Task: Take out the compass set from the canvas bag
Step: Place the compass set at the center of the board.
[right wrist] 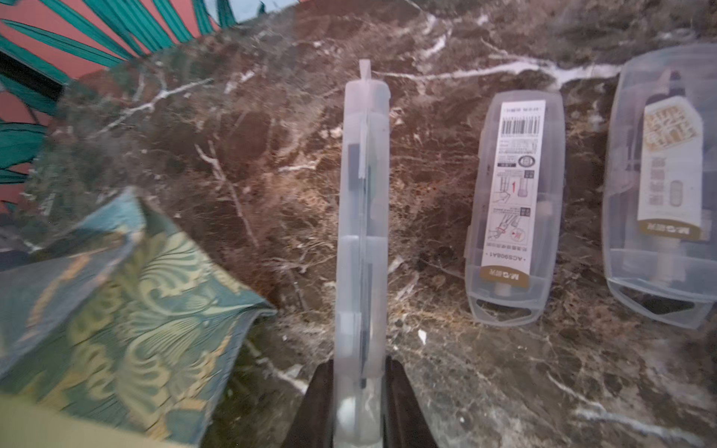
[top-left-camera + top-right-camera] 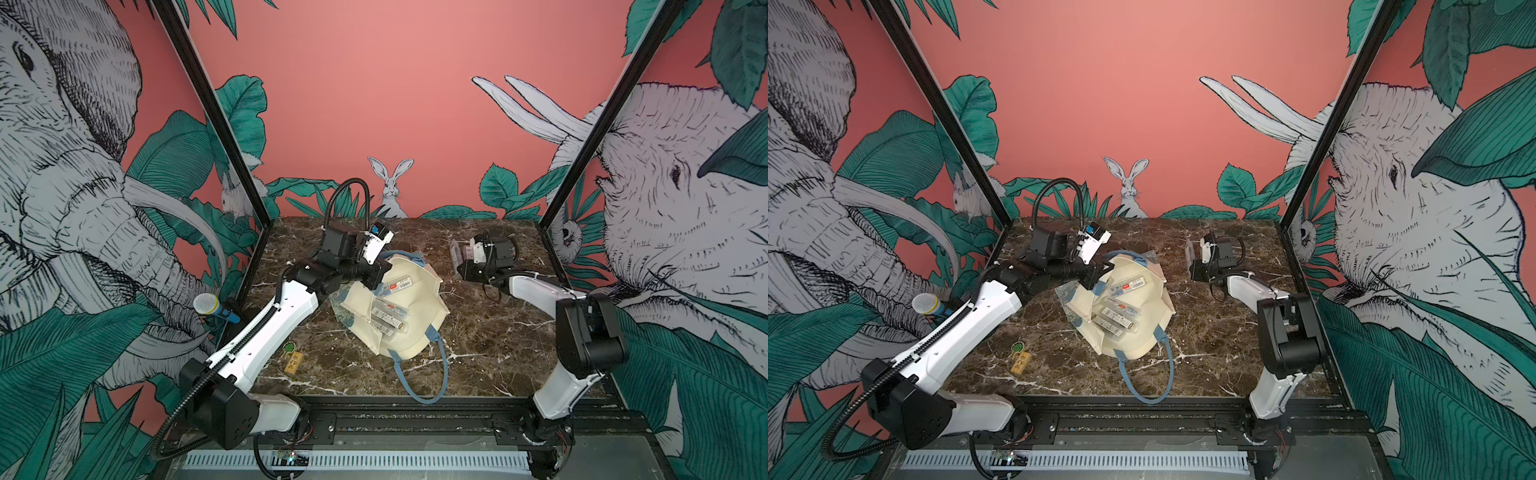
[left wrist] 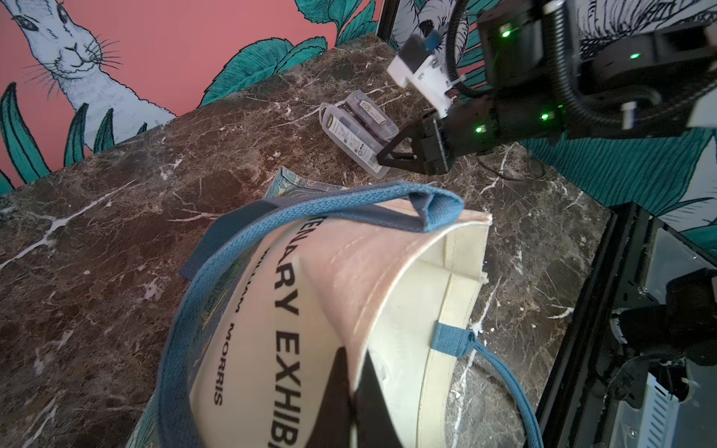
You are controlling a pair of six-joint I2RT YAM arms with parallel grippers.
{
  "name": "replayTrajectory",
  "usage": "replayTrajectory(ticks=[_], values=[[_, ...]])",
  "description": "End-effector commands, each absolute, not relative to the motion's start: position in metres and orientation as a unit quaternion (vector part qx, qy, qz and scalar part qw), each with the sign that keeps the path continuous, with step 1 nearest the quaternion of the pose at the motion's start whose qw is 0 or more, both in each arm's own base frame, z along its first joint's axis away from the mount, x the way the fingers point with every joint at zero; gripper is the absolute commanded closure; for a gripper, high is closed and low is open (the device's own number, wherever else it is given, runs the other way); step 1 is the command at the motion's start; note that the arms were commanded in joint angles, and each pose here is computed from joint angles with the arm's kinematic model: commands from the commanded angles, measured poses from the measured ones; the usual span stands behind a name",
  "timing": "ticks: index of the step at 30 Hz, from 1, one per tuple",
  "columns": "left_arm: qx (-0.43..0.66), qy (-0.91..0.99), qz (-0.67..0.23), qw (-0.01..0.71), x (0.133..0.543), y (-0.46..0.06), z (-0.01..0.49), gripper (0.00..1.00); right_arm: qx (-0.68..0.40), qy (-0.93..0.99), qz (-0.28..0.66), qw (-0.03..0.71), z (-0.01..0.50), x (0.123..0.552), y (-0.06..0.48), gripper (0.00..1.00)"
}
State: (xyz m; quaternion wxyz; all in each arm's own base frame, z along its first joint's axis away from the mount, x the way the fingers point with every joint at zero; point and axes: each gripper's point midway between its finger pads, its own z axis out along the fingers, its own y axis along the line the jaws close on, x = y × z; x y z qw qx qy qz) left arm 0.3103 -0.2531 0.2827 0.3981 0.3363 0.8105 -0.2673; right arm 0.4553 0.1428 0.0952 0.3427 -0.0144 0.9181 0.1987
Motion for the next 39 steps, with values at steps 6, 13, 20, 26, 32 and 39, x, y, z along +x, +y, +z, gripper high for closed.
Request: replayTrajectory(ticks=[6,13,20,26,32,39], values=[[0.344,0.792,-0.272,0.425,0.309,-0.252,0.300,1.00,0.035,0.901,0.204,0.381,0.098,0.498,0.142,0.94],[0.346,0.792,-0.271,0.424,0.308,-0.252,0.298,1.00,0.045,0.907,0.216,0.360,0.079,0.506,0.148,0.88],[0.348,0.790,-0.268,0.428,0.307,-0.250,0.300,1.00,0.050,0.917,0.203,0.338,0.064,0.504,0.145,0.75],[0.349,0.789,-0.269,0.428,0.306,-0.250,0.300,1.00,0.045,0.924,0.178,0.334,0.063,0.502,0.138,0.64],[0.348,0.788,-0.270,0.429,0.307,-0.249,0.301,1.00,0.038,0.926,0.162,0.339,0.069,0.505,0.134,0.63],[0.349,0.788,-0.271,0.428,0.307,-0.250,0.300,1.00,0.022,0.927,0.152,0.342,0.083,0.500,0.135,0.62]])
